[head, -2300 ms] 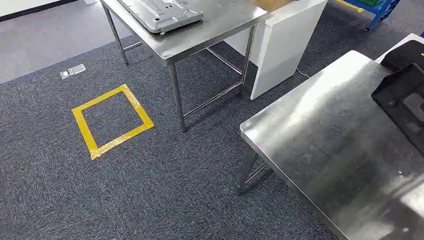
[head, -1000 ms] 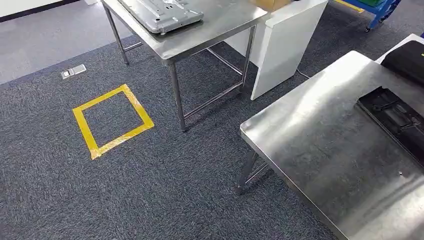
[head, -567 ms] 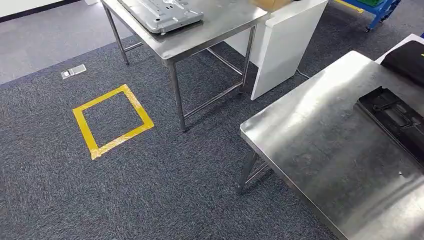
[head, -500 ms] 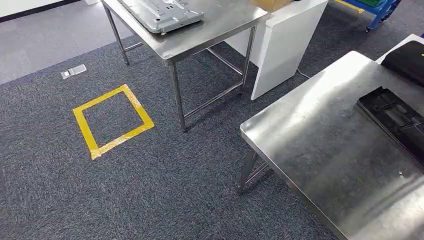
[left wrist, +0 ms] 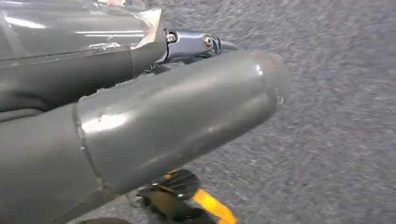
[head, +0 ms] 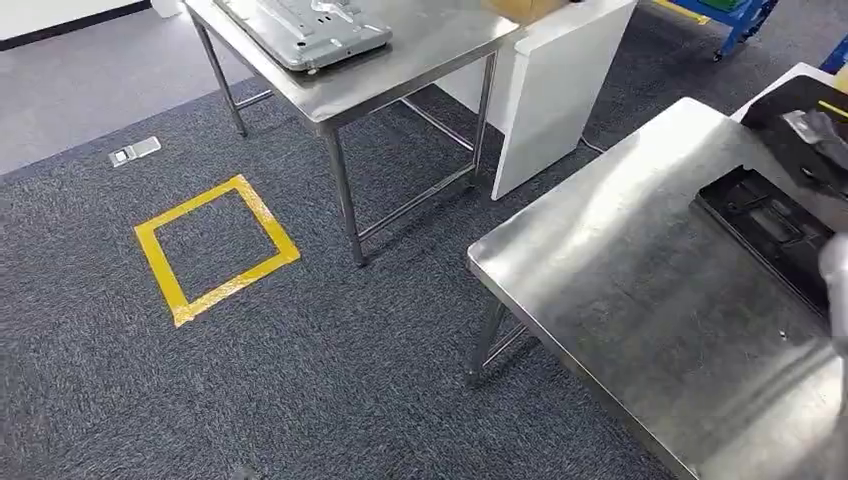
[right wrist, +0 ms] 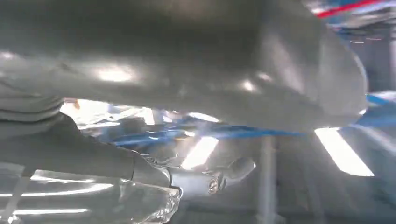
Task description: Take the parts from the cabinet and place them on the table.
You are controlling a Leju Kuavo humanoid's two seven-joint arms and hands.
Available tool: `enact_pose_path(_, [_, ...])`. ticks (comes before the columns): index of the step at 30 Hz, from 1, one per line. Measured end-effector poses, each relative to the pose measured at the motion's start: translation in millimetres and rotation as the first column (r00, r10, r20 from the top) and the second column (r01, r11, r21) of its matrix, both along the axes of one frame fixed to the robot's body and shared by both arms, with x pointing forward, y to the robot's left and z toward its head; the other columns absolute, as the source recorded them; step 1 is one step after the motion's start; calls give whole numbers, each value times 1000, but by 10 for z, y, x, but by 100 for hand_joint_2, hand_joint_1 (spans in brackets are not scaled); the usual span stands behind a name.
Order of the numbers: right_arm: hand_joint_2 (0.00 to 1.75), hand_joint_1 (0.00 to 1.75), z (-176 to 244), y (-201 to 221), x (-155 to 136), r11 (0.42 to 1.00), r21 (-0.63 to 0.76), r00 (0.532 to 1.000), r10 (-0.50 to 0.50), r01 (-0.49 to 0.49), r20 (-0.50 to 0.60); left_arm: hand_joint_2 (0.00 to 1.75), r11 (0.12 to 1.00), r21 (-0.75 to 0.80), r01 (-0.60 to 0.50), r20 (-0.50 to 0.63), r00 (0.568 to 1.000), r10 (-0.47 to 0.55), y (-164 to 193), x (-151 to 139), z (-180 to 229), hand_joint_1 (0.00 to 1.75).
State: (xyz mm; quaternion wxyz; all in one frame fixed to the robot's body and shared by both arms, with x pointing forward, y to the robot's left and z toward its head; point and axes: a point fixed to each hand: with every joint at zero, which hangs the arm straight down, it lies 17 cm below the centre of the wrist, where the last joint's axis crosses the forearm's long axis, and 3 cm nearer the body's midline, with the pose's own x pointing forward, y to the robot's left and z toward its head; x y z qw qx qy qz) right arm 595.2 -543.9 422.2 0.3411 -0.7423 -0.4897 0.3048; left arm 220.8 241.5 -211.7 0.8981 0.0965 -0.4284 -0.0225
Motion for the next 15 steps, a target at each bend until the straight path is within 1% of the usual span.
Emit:
enact_pose_path(2, [0,0,131,385,196,999,-2,999,47,-47,8,0,1000,2,-1,-3,1000,1,5,0,-3,0])
enact_pose_path(6, [0,0,376,890,371,993,-15,993,114,-113,34,0,1000,5,-4,-27,1000,4,16,-50,-40,0])
enact_pose_path(10, [0,0,446,1127,439,989,-24,989,146,-145,34,0,1000,13,-11,-84,996,12,41,-126,-114,0])
enact_pose_path(15, [0,0,503,1325,487,984,-28,984,174,-173,36,0,999,18,-27,-109,994,29,74,-163,-146,0])
